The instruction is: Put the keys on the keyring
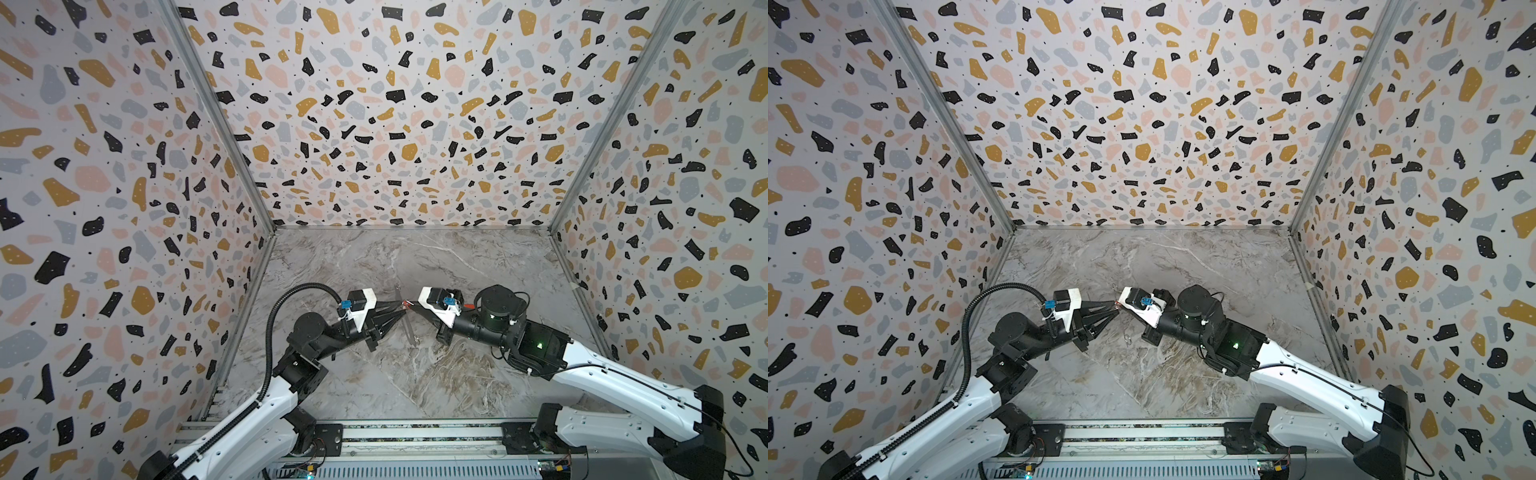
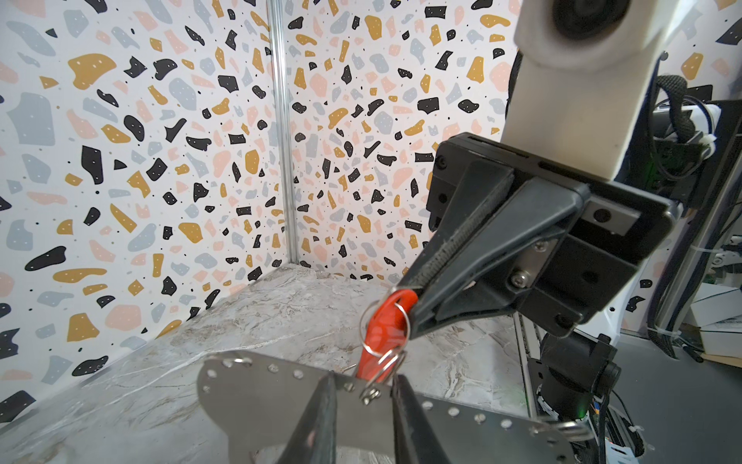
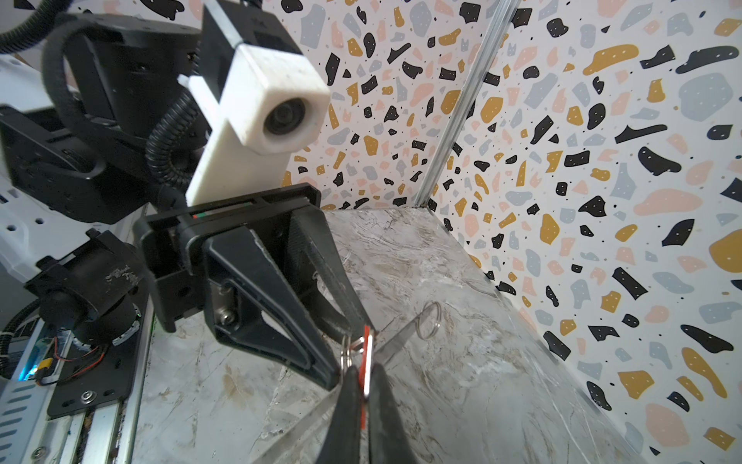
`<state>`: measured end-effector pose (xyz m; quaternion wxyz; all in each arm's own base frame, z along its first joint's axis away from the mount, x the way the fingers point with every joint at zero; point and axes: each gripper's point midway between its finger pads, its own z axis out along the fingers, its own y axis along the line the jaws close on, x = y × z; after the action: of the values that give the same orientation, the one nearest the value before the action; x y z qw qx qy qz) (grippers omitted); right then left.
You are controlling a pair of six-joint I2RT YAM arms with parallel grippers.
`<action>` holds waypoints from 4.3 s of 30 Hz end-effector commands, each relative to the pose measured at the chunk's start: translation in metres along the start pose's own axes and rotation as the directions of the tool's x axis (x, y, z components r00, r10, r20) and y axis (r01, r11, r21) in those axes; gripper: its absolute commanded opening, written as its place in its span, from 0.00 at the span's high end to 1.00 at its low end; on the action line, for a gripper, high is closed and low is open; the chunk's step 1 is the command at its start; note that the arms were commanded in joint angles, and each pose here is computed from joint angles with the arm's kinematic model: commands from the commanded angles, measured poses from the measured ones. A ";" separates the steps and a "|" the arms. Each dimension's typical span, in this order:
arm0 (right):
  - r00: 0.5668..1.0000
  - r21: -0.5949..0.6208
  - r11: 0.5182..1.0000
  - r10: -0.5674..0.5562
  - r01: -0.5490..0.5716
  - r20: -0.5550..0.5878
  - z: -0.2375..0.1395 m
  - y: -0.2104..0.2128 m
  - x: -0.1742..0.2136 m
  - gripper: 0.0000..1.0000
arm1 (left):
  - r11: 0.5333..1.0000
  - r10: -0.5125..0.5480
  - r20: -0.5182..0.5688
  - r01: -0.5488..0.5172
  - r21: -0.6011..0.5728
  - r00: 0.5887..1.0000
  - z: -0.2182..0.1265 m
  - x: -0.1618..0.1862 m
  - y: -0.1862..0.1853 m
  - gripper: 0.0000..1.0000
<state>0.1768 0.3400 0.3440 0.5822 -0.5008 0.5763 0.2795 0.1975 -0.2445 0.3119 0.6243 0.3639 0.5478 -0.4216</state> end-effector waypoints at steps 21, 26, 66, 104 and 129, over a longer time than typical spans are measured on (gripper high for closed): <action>0.996 0.008 1.000 -0.001 0.001 0.091 -0.004 -0.006 -0.034 1.00 | 0.997 0.061 0.086 -0.066 0.049 0.994 0.001 -0.031 -0.011 0.92; 0.996 0.015 1.000 0.000 -0.002 0.092 -0.005 -0.007 -0.035 1.00 | 0.997 0.061 0.085 -0.065 0.050 0.994 0.001 -0.031 -0.011 0.96; 0.999 0.103 0.994 0.034 -0.035 0.015 -0.015 -0.015 -0.003 1.00 | 0.997 0.062 0.229 -0.052 -0.048 0.972 -0.014 -0.058 -0.003 1.00; 0.995 -0.065 0.998 -0.031 0.026 -0.090 0.023 0.023 0.022 1.00 | 0.994 0.025 0.358 0.015 -0.110 0.933 -0.031 -0.068 0.004 1.00; 0.989 -0.103 0.991 -0.096 0.084 -0.112 0.027 0.040 0.026 1.00 | 0.990 0.035 0.381 0.022 -0.143 0.924 -0.038 -0.070 0.007 1.00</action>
<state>0.1745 0.3674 0.3122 0.5594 -0.5356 0.5834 0.2445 0.1974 -0.2150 0.3358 0.6917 0.2524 0.5100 -0.4447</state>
